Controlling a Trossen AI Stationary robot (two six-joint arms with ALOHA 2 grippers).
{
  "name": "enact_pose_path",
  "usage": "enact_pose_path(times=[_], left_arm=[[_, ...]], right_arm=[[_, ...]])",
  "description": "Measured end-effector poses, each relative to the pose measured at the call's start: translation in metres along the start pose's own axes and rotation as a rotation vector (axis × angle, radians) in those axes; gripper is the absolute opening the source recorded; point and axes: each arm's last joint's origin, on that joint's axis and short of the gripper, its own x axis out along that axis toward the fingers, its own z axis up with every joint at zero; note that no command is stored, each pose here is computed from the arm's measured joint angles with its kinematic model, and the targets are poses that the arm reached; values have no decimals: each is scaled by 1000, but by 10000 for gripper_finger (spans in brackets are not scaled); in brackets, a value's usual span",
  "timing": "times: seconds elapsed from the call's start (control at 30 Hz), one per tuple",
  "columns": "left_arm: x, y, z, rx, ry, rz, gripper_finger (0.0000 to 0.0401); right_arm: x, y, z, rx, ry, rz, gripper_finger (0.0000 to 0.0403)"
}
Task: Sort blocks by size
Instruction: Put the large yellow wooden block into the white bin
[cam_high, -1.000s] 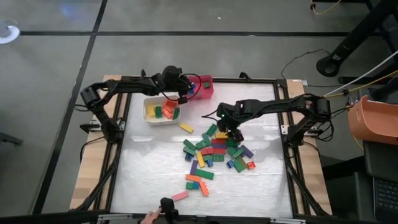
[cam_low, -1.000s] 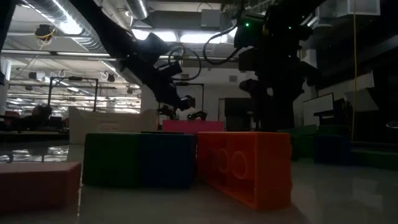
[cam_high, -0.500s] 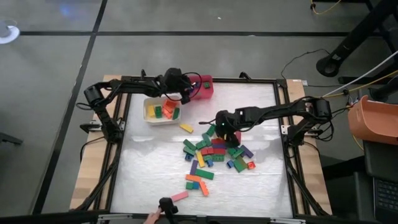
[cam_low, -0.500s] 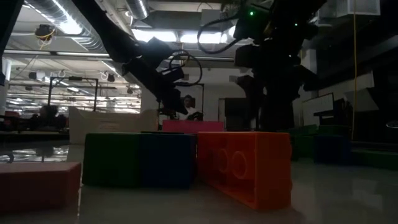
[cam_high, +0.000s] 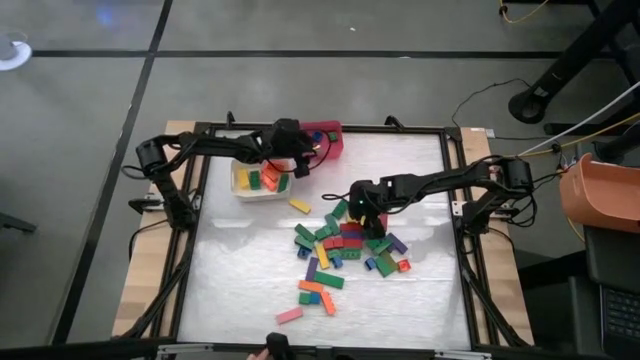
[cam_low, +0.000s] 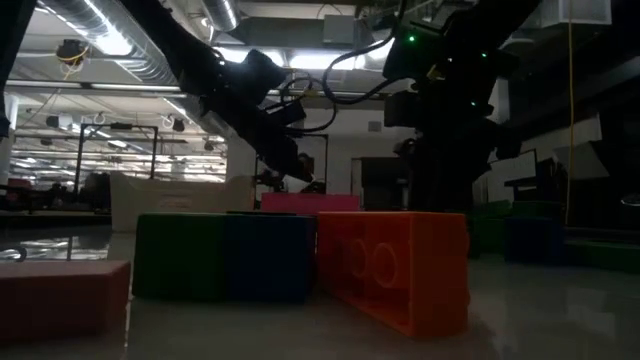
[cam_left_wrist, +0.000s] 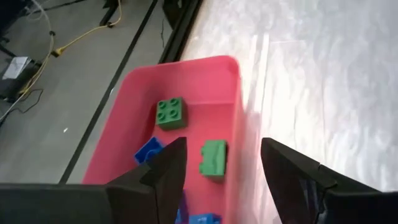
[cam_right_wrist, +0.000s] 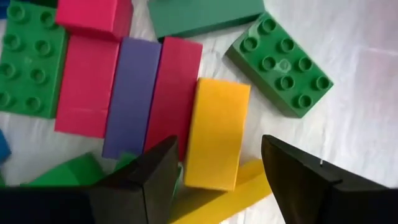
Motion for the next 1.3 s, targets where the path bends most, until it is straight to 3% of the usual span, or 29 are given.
enact_pose_path(times=[0.23,0.6,0.77,0.9,1.07,1.3], left_arm=[[-7,-14,10,27,-18,-32,193],[-28,-28,28,60,-79,-65,194],[-47,-32,35,74,-69,-89,194],[-69,-37,38,69,-32,-123,194],[-103,-45,39,37,29,-182,194],[-145,-63,35,-60,134,-273,194]], right_arm=[[5,1,-6,29,6,-17,221],[14,1,-8,28,5,-15,132],[13,0,-4,22,-13,-19,129],[0,-4,14,10,-63,-25,140],[-19,-11,42,-100,-174,-65,134],[-26,-26,78,-281,-446,-314,136]])
